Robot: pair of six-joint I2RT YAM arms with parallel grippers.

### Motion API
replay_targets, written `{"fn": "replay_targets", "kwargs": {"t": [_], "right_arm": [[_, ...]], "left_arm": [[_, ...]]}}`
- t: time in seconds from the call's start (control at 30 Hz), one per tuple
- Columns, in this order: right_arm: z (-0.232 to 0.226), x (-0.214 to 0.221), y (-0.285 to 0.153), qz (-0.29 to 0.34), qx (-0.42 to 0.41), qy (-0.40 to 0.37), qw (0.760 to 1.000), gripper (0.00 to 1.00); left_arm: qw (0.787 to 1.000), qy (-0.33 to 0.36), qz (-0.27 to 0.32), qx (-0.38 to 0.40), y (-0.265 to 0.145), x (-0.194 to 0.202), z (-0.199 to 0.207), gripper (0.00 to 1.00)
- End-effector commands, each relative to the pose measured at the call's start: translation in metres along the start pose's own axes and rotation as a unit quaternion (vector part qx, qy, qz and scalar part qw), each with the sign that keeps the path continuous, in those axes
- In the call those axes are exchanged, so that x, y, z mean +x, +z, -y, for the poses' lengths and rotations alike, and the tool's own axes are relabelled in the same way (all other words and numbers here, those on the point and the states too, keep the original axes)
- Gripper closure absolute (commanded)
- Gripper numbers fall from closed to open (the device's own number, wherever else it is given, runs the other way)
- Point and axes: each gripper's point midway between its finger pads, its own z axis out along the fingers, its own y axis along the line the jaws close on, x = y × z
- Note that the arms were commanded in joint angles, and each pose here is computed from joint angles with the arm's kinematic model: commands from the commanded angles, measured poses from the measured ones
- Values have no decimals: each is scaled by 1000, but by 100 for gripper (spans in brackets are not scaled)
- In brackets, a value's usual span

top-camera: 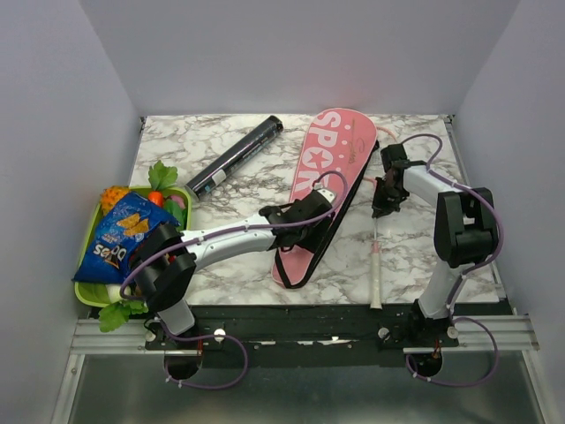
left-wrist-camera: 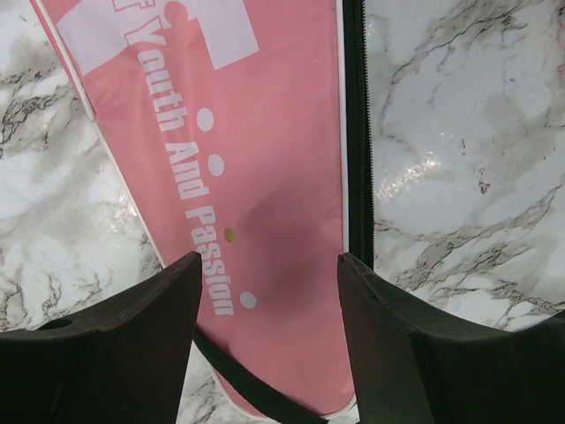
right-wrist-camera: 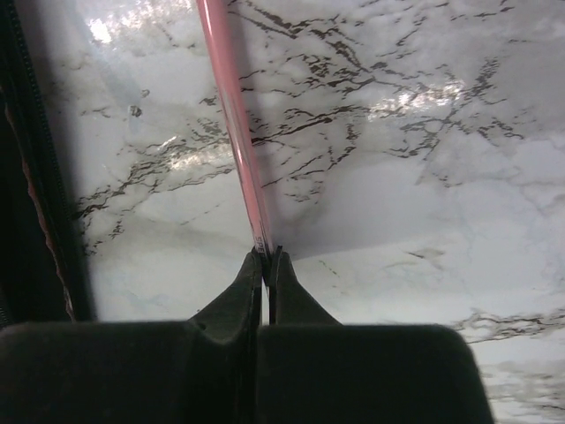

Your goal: Pack up the badminton gear

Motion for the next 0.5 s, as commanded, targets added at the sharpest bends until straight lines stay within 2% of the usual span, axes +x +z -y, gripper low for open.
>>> {"fn": "replay_targets", "kwargs": {"t": [0.0, 0.47], "right_arm": [[1, 3, 5, -16, 1, 14, 1000, 99], [7, 13, -37, 31, -2, 69, 997, 100]], "left_arm": [[1000, 17, 17, -13, 0, -16, 5, 29], [999, 40, 3, -11, 12, -11, 25, 27]]}}
